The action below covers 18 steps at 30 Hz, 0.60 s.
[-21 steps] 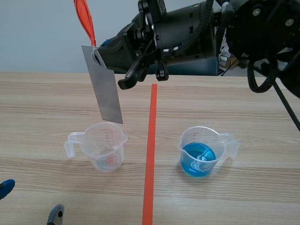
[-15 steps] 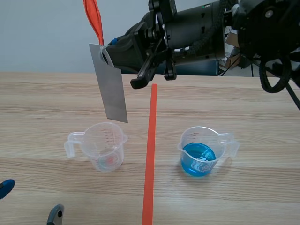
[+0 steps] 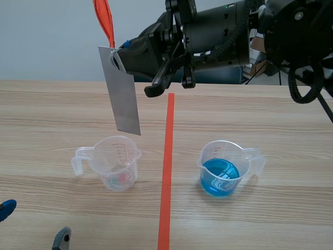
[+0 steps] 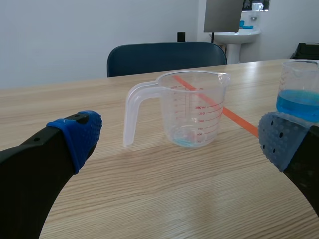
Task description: Do the redox reaction experiment. move the plate over the blue solution
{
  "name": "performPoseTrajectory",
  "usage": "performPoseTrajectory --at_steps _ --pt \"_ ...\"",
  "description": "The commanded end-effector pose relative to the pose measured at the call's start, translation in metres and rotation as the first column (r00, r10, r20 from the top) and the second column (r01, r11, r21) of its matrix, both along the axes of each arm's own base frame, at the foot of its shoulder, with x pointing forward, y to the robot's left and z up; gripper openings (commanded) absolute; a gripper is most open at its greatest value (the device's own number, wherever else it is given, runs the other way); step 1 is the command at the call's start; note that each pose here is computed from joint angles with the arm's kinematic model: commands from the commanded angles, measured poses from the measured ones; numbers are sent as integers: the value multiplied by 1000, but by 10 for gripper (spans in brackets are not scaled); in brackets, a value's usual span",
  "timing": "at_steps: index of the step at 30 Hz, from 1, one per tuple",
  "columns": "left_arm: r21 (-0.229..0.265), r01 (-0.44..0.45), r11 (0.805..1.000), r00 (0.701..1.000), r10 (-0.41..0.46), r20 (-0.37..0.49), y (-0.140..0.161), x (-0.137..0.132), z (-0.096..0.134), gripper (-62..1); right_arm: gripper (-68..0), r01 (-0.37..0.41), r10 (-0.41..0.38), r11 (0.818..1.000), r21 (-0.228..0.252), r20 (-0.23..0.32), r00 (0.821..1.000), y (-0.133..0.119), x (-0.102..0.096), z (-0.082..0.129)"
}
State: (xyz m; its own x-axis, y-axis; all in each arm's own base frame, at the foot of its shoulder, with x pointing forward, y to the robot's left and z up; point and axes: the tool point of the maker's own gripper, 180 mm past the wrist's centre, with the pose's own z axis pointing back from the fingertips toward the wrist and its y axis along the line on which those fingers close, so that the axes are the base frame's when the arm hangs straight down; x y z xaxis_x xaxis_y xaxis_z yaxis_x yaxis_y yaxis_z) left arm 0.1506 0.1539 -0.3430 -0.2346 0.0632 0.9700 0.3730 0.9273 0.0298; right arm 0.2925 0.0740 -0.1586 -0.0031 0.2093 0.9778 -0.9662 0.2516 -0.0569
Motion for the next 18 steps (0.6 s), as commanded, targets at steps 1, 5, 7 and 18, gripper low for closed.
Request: performPoseTrajectory --at_steps 1,5,7,18 --pt "-11 -4 1000 999 5 51 5 -1 10 14 -669 -12 11 999 38 35 999 3 1 18" --pt "-11 -4 1000 999 5 51 5 -1 10 14 -669 -13 11 999 42 36 999 4 1 19" --pt "-11 -4 1000 999 5 51 5 -1 10 14 -669 -13 11 999 42 36 999 4 1 19" --pt "-11 -4 1000 999 5 51 5 -1 10 14 -669 -11 10 999 38 35 999 3 1 18"
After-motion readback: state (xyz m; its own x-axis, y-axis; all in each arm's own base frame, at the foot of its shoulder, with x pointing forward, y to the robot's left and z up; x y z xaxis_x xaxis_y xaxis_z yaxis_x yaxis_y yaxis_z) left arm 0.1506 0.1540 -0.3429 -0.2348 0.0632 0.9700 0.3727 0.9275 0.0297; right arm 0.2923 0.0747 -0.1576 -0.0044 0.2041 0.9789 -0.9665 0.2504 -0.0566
